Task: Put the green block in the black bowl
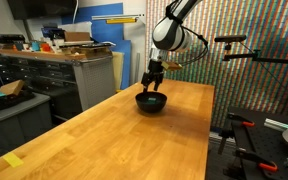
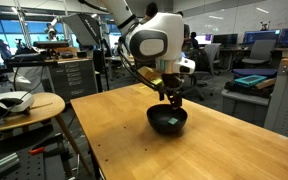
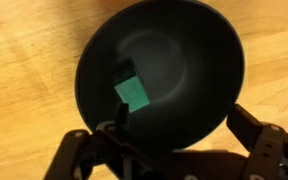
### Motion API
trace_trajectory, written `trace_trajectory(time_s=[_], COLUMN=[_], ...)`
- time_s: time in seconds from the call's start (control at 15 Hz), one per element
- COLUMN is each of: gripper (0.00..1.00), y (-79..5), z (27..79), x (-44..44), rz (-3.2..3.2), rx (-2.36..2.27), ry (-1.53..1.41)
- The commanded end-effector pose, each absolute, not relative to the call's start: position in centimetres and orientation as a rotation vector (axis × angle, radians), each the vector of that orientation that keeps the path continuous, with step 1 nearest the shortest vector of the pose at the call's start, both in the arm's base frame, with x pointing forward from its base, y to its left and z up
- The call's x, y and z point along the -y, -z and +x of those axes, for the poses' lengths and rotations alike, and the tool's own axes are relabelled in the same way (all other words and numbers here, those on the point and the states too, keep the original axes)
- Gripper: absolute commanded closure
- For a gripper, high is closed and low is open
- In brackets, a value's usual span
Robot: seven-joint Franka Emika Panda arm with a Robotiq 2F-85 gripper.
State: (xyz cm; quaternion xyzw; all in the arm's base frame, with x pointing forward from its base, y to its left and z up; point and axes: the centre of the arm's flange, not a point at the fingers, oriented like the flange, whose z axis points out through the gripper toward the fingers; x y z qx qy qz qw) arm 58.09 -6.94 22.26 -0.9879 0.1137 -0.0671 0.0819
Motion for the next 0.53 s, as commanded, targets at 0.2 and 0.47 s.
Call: trace_trajectory(time_s=[0.2, 0.47], gripper=[0.0, 0.0], y=[-29.7, -33.2], z=[56.2, 55.1], x=[6.3, 6.3], rz=[-2.941, -3.01], rx=[-0.331, -0.303], ry=[0.065, 0.085])
